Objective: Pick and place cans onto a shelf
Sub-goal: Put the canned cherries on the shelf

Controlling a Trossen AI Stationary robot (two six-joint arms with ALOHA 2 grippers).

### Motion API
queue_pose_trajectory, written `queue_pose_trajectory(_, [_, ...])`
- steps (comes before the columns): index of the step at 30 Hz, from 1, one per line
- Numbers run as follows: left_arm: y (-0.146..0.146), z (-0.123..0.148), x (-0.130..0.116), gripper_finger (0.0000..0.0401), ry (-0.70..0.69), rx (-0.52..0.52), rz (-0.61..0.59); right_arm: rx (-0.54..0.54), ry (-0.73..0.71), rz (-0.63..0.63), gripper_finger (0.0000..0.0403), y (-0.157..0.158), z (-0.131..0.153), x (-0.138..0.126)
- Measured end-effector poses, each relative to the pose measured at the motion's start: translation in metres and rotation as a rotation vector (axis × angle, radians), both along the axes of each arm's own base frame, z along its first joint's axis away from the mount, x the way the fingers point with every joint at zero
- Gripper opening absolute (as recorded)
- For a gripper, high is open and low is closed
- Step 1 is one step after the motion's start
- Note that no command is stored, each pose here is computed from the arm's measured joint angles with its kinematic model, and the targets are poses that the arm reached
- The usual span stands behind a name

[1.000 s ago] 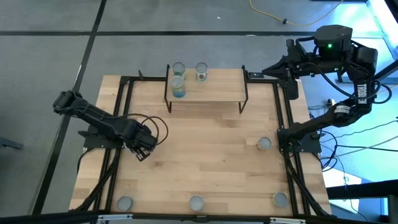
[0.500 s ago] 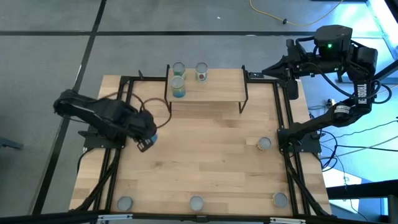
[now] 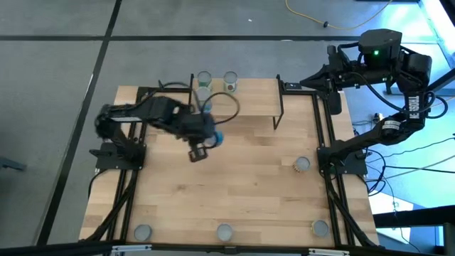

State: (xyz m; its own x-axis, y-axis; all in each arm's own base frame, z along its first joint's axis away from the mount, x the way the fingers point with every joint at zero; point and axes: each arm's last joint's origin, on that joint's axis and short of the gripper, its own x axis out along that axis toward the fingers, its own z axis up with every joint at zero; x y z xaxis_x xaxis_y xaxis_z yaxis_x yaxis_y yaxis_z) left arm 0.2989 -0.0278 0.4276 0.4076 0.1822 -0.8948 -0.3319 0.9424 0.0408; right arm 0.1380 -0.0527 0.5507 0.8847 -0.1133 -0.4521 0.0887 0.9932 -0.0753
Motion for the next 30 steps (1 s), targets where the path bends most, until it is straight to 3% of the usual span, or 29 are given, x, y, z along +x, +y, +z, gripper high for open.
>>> queue_pose_trajectory(7, [0.031,0.013,0.033,0.0,-0.071,0.095,-0.082,0.006,0.012,0.0,0.0004,0.0,-0.001,-0.001])
queue_pose_trajectory(12, [0.066,0.006,0.032,0.0,-0.005,0.113,0.003,0.011,0.015,0.003,0.0004,0.0,-0.001,-0.001])
queue_pose_trajectory(21, [0.118,-0.011,0.044,0.0,0.066,0.164,0.019,0.012,0.015,0.007,0.0004,0.0,-0.002,0.0])
queue_pose_trajectory(30, [0.128,-0.046,0.072,0.0,0.167,0.139,-0.104,0.022,0.038,0.008,0.0004,-0.004,-0.005,0.011])
